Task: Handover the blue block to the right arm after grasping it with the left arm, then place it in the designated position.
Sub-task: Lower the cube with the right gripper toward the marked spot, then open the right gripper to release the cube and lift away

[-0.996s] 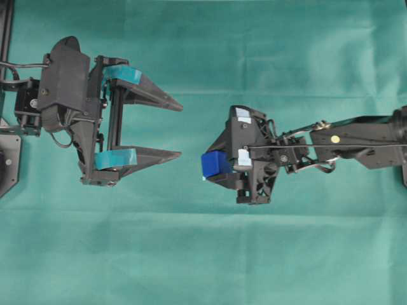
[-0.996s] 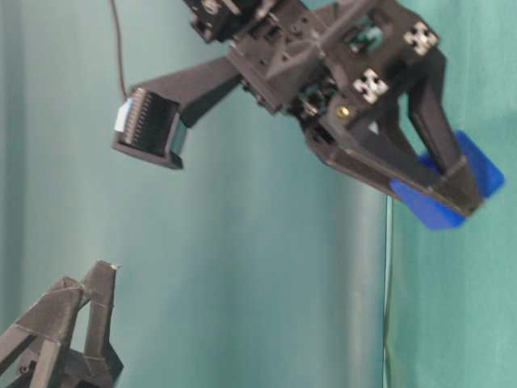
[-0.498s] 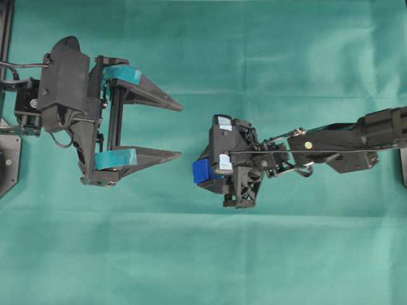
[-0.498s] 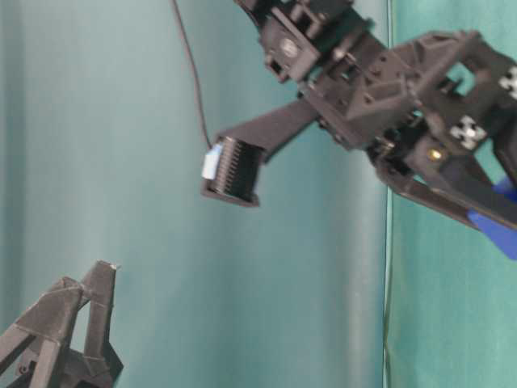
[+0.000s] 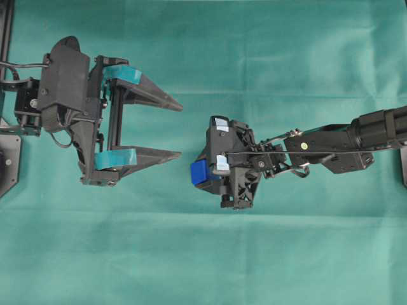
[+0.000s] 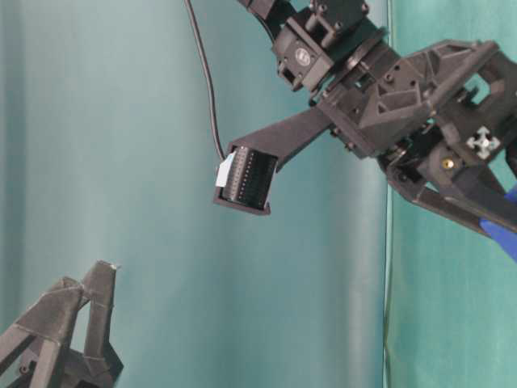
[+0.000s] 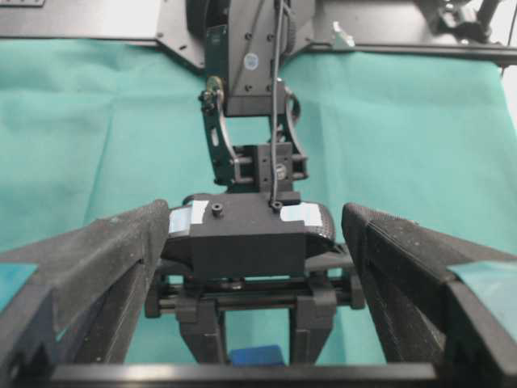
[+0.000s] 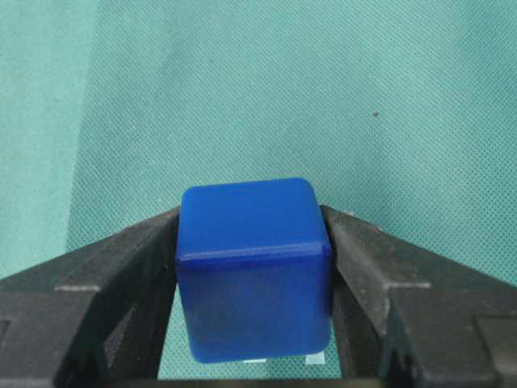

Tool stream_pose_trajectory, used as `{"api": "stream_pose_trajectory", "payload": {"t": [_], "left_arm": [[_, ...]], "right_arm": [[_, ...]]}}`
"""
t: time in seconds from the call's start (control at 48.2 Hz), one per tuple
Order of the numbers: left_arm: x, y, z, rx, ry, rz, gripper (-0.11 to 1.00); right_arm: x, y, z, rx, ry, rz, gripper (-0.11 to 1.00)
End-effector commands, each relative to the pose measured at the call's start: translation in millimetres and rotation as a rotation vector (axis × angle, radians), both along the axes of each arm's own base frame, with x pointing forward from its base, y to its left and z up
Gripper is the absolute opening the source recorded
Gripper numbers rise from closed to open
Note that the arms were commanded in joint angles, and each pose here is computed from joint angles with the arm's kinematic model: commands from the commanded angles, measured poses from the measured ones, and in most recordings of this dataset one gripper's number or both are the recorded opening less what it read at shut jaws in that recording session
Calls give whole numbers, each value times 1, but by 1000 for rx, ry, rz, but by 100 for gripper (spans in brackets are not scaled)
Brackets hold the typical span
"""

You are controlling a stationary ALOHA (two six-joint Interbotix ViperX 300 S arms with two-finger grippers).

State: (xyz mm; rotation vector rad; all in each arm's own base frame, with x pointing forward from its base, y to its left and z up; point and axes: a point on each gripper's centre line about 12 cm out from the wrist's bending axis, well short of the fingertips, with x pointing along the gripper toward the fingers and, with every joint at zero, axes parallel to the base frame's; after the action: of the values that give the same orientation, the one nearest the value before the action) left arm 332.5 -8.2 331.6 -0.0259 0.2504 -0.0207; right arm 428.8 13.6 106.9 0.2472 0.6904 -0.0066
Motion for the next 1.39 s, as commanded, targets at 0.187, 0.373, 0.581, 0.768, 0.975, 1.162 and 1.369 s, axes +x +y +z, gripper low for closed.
{"api": "stream_pose_trajectory", "payload": {"t": [0.187, 0.373, 0.581, 0.768, 0.975, 1.162, 1.369], "left_arm": [[1, 1, 11, -1, -32, 3, 100], [1, 0, 11, -1, -34, 1, 100], [1, 1, 10, -2, -32, 3, 100], [1, 0, 10, -2, -34, 2, 100], [1, 1, 10, -1, -34, 3, 100], [1, 2, 11, 1, -34, 4, 100], [1, 4, 11, 2, -34, 12, 100]], "right_arm": [[6, -1, 14, 6, -45, -2, 55], [6, -1, 14, 9, -45, -6, 55], [7, -4, 15, 14, -47, -19, 89], [7, -5, 15, 13, -44, -20, 80], [0, -7, 35, -1, -58, -30, 81], [-18, -13, 81, -49, -73, -62, 81], [-39, -18, 130, -82, -132, -86, 81]]}}
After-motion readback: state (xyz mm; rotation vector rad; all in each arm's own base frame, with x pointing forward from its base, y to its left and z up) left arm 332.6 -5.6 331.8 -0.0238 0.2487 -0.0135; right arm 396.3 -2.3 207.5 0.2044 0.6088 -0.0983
